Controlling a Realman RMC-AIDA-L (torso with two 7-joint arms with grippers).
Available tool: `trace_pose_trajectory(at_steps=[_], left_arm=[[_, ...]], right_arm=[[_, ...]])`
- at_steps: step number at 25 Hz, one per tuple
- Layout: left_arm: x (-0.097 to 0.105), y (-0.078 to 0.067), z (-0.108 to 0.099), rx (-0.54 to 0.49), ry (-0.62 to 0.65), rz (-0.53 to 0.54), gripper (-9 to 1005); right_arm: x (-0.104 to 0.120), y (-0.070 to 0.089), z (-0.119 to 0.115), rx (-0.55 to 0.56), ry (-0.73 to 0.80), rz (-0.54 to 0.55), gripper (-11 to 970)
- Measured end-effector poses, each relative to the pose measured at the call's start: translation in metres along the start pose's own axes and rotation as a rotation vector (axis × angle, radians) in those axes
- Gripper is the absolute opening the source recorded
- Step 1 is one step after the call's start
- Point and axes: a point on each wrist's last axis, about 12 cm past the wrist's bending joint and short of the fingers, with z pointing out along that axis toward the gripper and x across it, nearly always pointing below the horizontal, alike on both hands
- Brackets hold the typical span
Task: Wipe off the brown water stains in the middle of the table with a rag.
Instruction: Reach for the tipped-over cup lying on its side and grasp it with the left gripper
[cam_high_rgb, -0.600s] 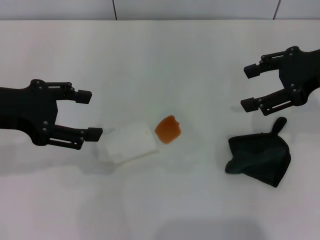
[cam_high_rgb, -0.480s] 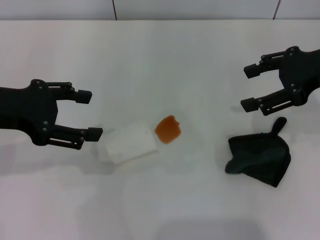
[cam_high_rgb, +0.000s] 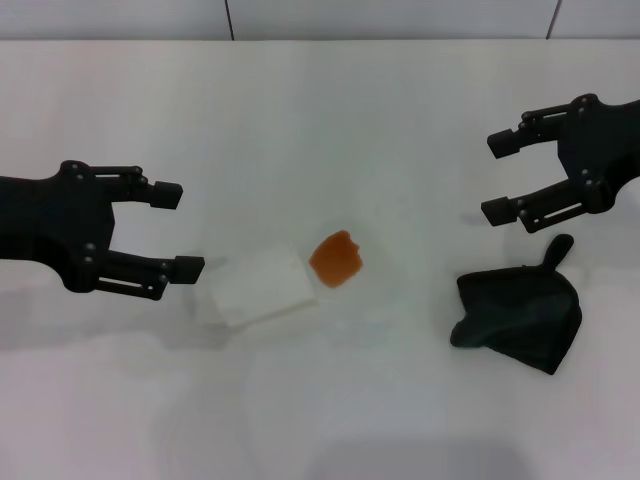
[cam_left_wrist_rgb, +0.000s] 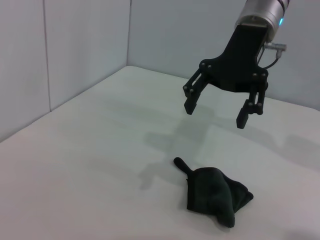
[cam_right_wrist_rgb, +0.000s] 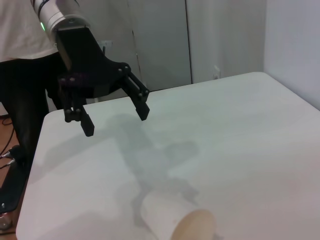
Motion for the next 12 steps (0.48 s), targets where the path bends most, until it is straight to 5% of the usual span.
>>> trace_pose_trajectory(at_steps=[5,12], left_arm=[[-0.004,0.002,-0.001,-0.01,0.026,-0.022,875],[-0.026,0.02,0.006,-0.044,0.223,-0.086,870]], right_arm=[[0.0,0.0,0.001,-0.003,0.002,-0.001,844],[0.0,0.002,0.005,-0.016,0.004,-0.013,843]])
